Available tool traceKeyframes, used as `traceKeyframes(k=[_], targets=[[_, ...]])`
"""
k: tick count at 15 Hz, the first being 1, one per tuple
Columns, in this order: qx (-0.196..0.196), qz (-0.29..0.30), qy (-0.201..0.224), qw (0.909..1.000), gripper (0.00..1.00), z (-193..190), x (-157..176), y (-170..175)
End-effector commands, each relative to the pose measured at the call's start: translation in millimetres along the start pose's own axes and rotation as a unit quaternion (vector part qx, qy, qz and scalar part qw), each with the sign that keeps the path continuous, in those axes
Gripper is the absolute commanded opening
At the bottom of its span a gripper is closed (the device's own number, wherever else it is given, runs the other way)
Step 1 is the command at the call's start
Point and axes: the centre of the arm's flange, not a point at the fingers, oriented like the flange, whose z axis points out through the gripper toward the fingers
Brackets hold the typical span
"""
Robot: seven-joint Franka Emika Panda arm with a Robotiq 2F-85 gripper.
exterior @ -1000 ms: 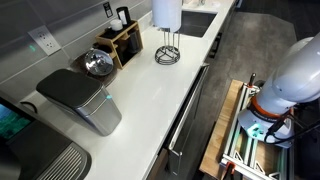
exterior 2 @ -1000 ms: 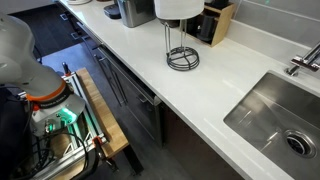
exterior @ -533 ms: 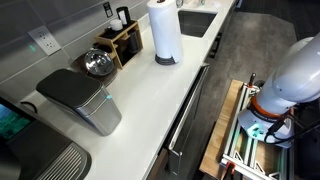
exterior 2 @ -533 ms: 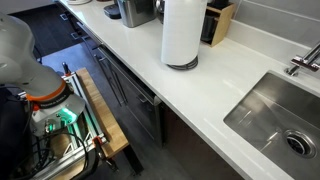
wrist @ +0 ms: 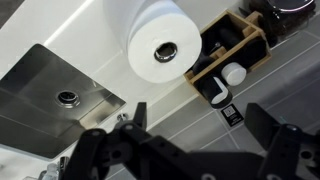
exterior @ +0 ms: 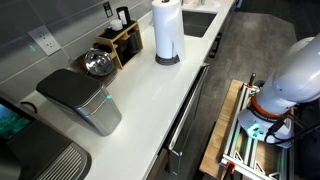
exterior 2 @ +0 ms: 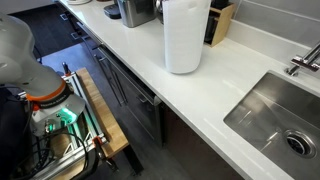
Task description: Pick up the paper towel roll and put it on the paper towel roll stand
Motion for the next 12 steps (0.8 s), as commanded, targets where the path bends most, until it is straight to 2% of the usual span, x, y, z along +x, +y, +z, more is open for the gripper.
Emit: traceKeyframes(k=[1,8,9,12], targets=[[0.015,-0.023,0.013,0.9995,1.00,-28.6,-8.2,-5.5],[0.013,-0.084,0.016,0.9963,1.00,-68.4,-27.3,-6.8],[0.015,-0.067,0.025,0.9973,1.00,-61.4,-19.4,-7.9],[0.017,-0.075,0.026,0.9967,1.00,-67.2,-23.0,-7.9]])
